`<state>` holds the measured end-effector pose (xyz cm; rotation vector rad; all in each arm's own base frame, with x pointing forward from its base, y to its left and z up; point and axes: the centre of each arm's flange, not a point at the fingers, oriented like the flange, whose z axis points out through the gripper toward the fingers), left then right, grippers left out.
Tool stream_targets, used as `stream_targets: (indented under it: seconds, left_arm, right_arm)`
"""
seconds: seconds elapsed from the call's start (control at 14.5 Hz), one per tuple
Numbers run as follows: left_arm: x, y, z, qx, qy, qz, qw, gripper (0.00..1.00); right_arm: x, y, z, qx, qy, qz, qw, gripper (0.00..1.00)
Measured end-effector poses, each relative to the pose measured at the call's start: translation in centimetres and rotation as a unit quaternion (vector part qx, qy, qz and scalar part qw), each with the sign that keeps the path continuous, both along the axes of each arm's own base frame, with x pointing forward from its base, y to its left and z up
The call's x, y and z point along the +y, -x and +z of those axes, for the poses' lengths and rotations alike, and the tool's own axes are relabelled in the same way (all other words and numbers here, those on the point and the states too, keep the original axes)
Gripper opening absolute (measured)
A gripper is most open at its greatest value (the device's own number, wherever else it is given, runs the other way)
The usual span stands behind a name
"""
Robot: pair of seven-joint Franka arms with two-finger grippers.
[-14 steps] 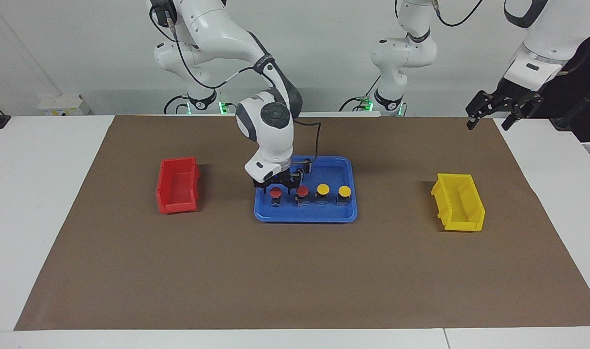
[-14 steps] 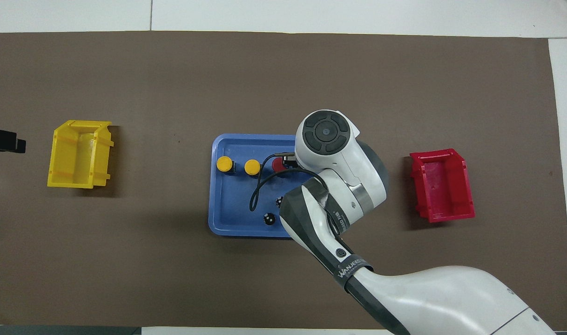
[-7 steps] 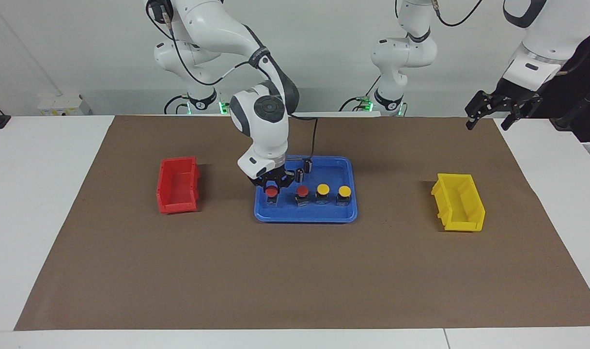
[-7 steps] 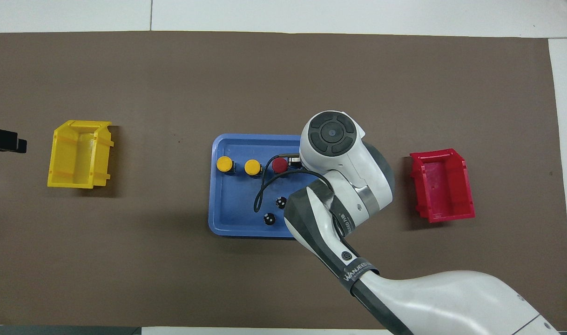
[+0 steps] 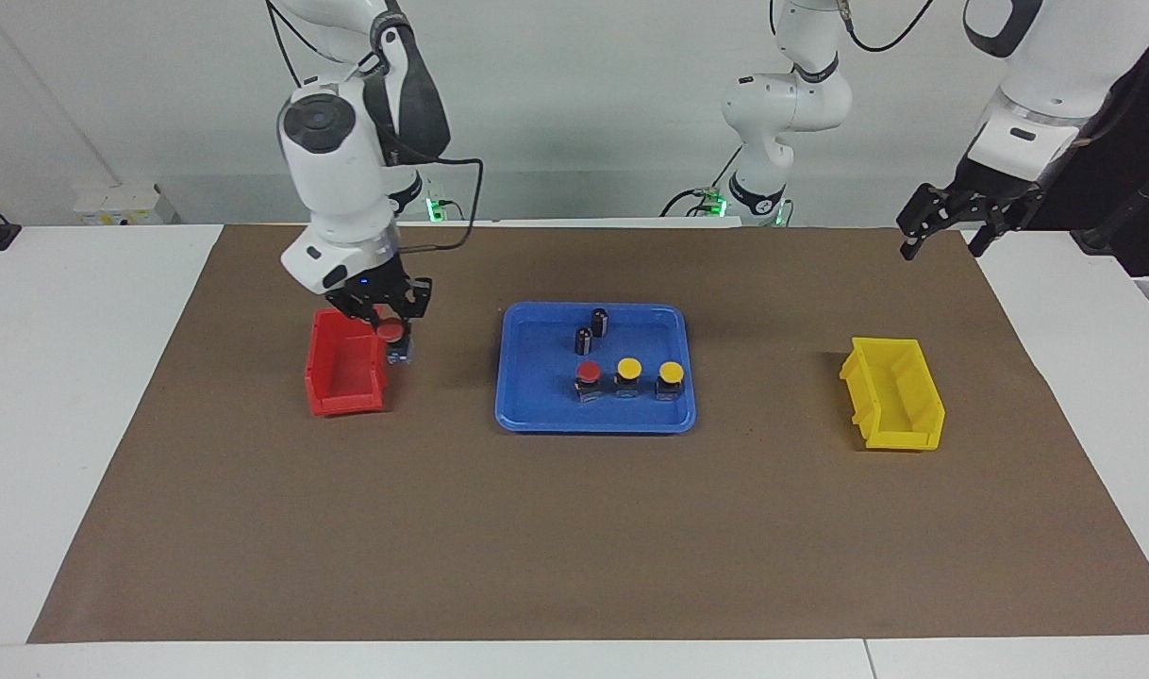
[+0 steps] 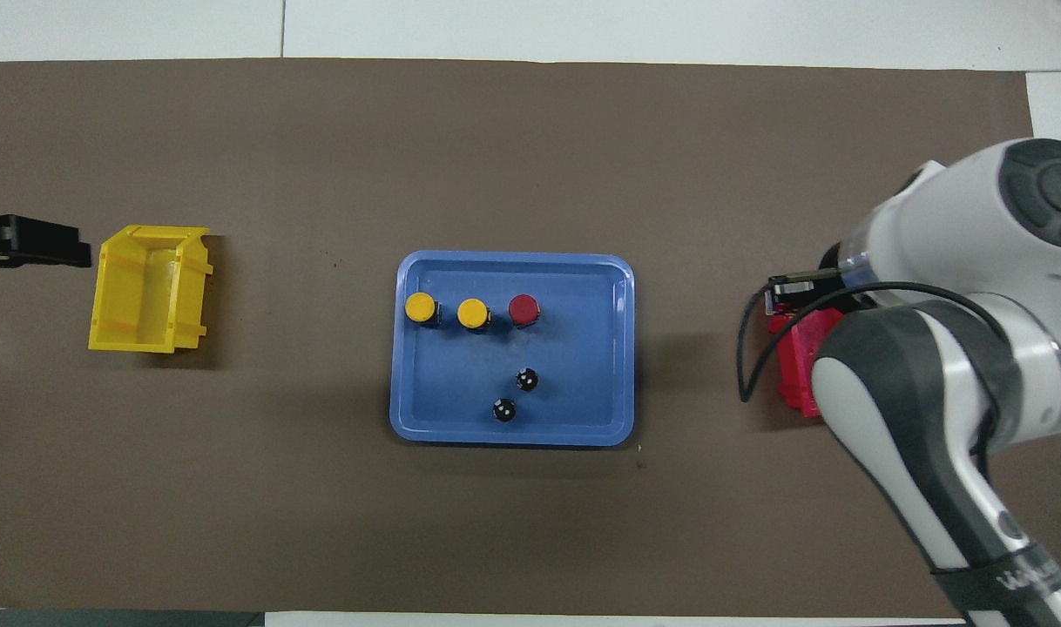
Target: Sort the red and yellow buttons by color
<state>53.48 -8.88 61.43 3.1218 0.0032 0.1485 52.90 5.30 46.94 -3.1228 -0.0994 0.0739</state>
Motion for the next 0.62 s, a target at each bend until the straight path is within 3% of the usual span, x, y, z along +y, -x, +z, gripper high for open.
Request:
stream_targets:
  seconds: [0.14,0.41,0.48,0.62]
  left_arm:
    - [-6.7,-0.3,-4.1,0.005,0.003,0.002,1.000,1.00]
    - [-16.3,0.7,-14.5,0.016,0.007,0.028,0.999,0.96]
    - [-17.7,1.0,-16.3,0.020,0.006,0.032,0.999,0.89]
    - [-19.5,1.4,-18.6,0.030,0.001,0.035,0.999,0.84]
  right_arm:
    - [-4.7,1.2,-2.1,0.001,-0.008,0.003,1.000,0.41]
    - [-4.8,3.6,-5.6,0.002,-0.007,0.011,1.000,0.41]
    - [-4.8,4.2,-6.2,-0.004,-0.006,0.012,1.000,0.41]
    - [-5.1,5.3,-7.5,-0.020,-0.004,0.014,1.000,0.41]
